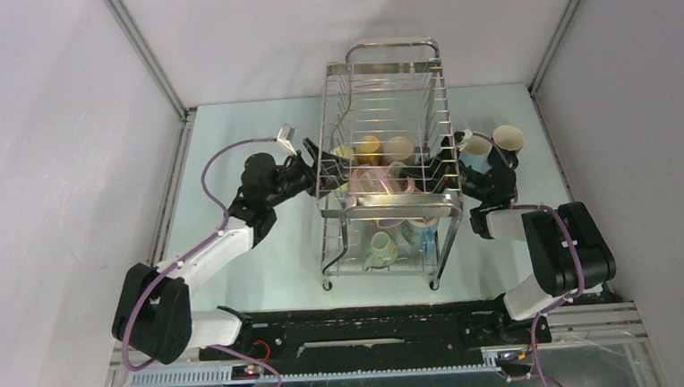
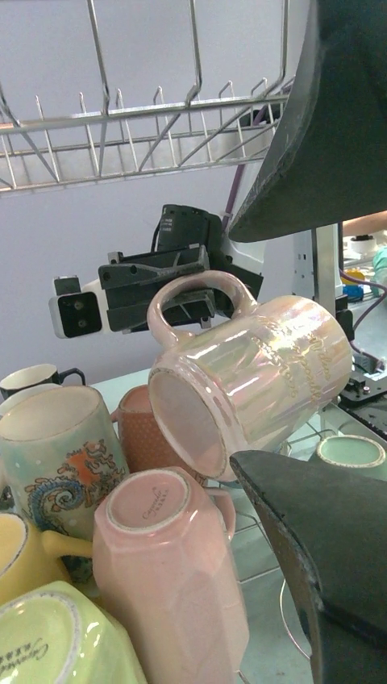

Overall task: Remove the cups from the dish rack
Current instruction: Adjust the cup.

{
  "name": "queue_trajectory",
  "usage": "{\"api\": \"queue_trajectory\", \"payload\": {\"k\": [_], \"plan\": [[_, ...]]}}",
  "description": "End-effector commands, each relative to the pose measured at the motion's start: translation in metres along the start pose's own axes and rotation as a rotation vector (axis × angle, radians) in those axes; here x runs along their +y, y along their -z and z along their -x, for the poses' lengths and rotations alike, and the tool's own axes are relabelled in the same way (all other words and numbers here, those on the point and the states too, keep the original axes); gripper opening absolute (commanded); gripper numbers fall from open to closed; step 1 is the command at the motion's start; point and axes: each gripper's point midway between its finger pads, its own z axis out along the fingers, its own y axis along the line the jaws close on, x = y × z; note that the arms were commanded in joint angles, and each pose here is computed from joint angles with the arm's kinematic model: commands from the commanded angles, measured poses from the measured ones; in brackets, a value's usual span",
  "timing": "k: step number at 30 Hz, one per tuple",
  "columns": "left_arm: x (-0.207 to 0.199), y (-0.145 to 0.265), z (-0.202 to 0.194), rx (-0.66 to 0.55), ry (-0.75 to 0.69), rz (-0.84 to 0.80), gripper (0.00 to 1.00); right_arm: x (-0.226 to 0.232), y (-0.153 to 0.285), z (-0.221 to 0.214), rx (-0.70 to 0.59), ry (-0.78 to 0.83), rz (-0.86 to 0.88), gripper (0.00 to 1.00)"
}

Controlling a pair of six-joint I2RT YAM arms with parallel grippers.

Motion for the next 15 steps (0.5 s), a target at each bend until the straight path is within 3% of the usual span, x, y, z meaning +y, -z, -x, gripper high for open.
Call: {"api": "queue_trajectory", "payload": {"k": [1, 15], "plan": [[0.002, 0.005, -0.003, -0.002, -0.034, -0.010, 1.00, 0.040, -0.002, -0.001, -0.034, 0.103, 0.119, 0.00], [0.005, 0.008, -0.005, 0.009, -0.041, 0.002, 1.00, 0.069, -0.016, -0.007, -0.025, 0.076, 0.194, 0.00]]}}
